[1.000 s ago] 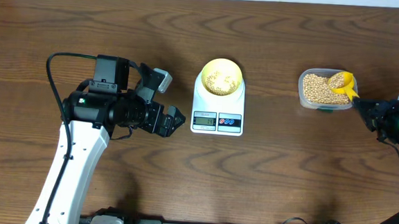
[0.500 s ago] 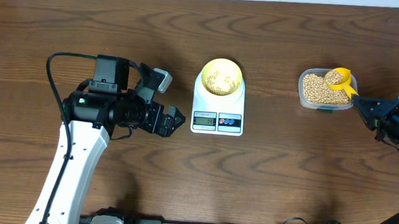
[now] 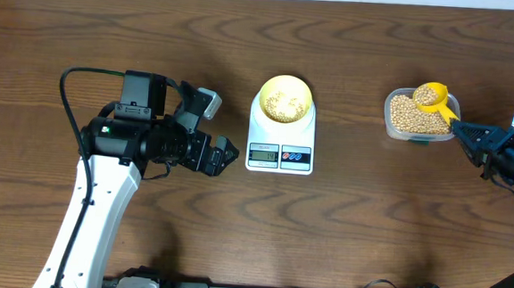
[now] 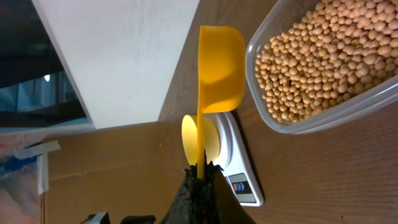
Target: Scoop item into bowl and weigh 50g on scale
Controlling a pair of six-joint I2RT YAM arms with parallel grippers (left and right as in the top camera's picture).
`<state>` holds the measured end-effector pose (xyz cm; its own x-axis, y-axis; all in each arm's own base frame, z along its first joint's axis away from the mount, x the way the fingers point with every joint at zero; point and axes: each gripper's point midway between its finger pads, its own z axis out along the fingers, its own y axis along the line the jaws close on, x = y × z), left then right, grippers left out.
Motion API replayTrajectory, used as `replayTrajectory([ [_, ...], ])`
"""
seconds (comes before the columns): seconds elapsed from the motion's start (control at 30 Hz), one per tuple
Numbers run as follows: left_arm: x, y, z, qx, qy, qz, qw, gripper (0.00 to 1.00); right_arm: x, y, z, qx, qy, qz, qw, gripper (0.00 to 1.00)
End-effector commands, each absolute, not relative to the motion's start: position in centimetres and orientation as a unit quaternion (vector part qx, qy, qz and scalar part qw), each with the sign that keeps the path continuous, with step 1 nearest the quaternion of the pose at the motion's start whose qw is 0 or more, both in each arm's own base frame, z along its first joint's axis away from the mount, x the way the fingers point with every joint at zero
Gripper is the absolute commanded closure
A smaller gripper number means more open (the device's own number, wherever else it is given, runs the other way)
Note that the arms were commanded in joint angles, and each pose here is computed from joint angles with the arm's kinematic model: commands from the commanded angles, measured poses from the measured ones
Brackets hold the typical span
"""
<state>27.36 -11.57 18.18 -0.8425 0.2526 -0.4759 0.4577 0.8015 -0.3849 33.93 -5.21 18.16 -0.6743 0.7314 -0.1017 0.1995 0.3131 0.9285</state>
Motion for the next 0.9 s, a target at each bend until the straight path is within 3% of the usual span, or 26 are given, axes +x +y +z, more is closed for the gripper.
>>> replayTrajectory([
  [0.0, 27.3, -11.3, 17.8, 0.19, 0.929, -0.246, 0.2, 0.02, 34.0, -5.2, 19.1, 0.297, 0.755, 0.519, 0.268, 0.99],
  [0.47, 27.3, -11.3, 17.8, 0.19, 0.929, -0.246, 0.2, 0.02, 33.9, -4.1, 19.9, 0.298, 0.74, 0.552, 0.244, 0.99],
  [0.87, 27.3, -11.3, 17.8, 0.19, 0.929, -0.246, 0.2, 0.02, 34.4, 2.0, 20.1, 0.237, 0.76, 0.574, 0.192, 0.99],
])
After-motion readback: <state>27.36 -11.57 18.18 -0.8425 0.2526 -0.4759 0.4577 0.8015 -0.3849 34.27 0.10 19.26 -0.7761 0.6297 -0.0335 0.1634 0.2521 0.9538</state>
